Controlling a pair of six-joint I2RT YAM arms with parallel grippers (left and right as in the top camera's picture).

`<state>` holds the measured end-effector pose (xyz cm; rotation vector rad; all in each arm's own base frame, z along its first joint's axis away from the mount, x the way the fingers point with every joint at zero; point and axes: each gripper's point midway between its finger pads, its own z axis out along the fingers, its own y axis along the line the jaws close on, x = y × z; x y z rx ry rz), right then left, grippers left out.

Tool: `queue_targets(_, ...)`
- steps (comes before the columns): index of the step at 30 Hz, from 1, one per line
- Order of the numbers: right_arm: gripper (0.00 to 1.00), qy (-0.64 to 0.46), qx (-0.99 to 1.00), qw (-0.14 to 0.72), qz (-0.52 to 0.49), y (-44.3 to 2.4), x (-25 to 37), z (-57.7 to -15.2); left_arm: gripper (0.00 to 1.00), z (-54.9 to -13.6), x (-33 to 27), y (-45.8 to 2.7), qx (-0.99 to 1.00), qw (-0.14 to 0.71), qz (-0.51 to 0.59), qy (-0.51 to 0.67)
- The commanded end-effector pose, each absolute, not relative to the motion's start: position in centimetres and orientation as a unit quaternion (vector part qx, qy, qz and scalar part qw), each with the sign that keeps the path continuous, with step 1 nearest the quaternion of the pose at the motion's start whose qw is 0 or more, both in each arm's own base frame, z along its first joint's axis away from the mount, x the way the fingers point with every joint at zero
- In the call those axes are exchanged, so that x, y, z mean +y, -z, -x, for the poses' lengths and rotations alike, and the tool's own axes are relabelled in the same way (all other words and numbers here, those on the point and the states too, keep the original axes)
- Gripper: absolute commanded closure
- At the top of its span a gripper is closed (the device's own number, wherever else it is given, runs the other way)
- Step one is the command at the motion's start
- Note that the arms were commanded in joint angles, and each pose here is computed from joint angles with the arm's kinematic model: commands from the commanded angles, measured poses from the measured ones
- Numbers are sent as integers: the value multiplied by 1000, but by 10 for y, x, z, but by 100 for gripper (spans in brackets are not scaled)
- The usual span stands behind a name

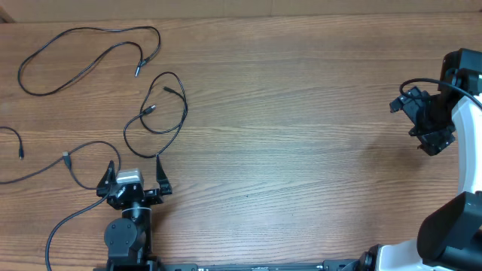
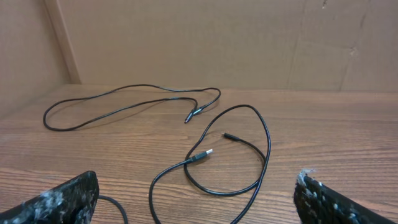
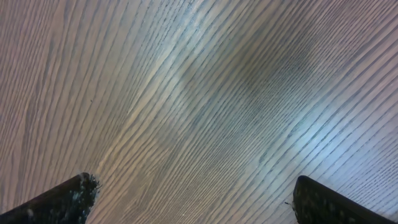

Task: Untangle cables

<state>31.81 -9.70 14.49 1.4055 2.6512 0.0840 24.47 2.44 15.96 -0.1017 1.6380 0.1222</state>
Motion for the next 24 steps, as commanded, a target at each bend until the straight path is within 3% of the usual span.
queue_targets(1,0,-25,880,80,-467,-150,-100,-323,0,-245,25,-159,729,681,38,-63)
queue_targets(12,0,-28,879,97,-466,-161,-99,-322,1,-245,25,-159,729,681,38,-63)
queue_targets(24,0,-43,870,178,-459,-213,-94,-311,0,-245,25,-159,729,681,38,-63)
